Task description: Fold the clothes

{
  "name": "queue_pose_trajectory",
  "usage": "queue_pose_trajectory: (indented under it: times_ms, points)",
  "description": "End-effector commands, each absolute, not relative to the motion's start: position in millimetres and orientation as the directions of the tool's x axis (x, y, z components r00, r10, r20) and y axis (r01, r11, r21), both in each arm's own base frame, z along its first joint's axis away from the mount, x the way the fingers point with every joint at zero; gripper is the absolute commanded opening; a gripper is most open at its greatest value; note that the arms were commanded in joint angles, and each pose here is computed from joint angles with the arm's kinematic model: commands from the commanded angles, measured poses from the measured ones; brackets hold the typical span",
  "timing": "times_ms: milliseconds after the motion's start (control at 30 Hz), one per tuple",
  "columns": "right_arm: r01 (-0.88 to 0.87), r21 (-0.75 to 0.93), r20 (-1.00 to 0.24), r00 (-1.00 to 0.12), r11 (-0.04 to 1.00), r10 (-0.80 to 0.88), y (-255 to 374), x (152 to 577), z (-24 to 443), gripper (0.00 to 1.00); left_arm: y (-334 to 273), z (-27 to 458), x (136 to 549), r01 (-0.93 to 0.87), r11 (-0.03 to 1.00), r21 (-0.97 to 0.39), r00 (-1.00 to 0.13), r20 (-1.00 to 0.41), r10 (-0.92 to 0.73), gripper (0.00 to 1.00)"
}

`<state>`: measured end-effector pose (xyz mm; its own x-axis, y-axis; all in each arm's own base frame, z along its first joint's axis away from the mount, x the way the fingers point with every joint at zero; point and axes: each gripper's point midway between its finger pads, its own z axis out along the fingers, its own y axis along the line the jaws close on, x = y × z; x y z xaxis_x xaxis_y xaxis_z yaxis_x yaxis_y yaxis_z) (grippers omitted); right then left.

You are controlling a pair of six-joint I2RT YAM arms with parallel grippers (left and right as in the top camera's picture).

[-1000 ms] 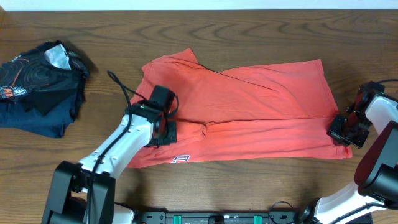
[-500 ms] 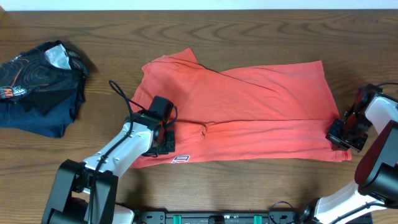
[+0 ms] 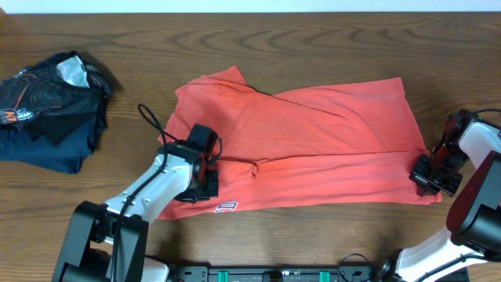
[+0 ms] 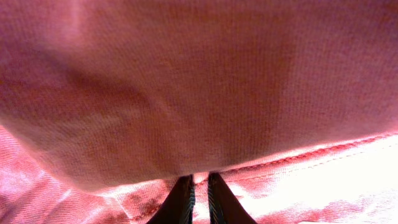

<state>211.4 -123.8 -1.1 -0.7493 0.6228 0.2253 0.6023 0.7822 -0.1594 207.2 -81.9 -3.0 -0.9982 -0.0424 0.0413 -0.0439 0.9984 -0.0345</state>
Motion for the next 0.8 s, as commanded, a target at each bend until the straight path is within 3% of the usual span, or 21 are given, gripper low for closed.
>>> queue_pose_trajectory:
  times_ms: [0,233,267,300,333,400,433,567,667,767]
  points:
    - [0.621,-0.189,0.237,-0.722,0.760,0.650,-126.7,204.3,-3.3,0.01,-71.5,-1.9,202.8,-0.079,0.997,-0.022,-0.996,0.045,-0.078,0.11]
    - [0.626,-0.103,0.123,-0.763,0.773,0.635,-126.7,225.4,19.4,0.01,-76.3,49.6,237.2,-0.045,0.994,-0.098,-0.985,-0.163,-0.061,0.13]
    - [0.620,-0.069,0.081,-0.777,0.781,0.624,-126.5,233.7,27.5,0.01,-79.0,63.5,246.6,-0.027,0.993,-0.116,-0.973,-0.223,-0.052,0.32]
    - [0.615,-0.037,0.042,-0.786,0.787,0.617,-125.9,241.3,35.9,0.01,-81.3,75.9,255.2,-0.016,0.991,-0.132,-0.960,-0.277,-0.052,0.45]
    - [0.606,0.005,-0.009,-0.795,0.795,0.606,-124.8,251.1,47.4,0.02,-83.2,88.1,263.5,-0.002,0.989,-0.145,-0.944,-0.326,-0.050,0.53]
    - [0.571,0.084,-0.112,-0.809,0.816,0.578,-122.1,270.0,70.9,0.05,-83.8,113.1,280.4,0.018,0.987,-0.160,-0.910,-0.411,-0.050,0.58]
    - [0.544,0.127,-0.176,-0.810,0.829,0.559,-120.4,280.9,85.9,0.08,-82.7,123.8,288.7,0.020,0.986,-0.165,-0.896,-0.441,-0.055,0.60]
    - [0.434,0.245,-0.416,-0.761,0.867,0.499,-113.9,313.1,144.7,0.44,-69.6,160.0,329.5,0.007,0.986,-0.169,-0.842,-0.532,-0.085,0.62]
    - [0.347,0.273,-0.522,-0.730,0.897,0.441,-105.7,319.4,176.3,0.51,-60.6,172.2,364.1,0.016,0.983,-0.180,-0.829,-0.553,-0.088,0.64]
    - [0.330,0.271,-0.560,-0.710,0.904,0.427,-102.5,315.3,191.6,0.52,-53.2,170.7,401.9,0.036,0.977,-0.209,-0.830,-0.551,-0.087,0.63]
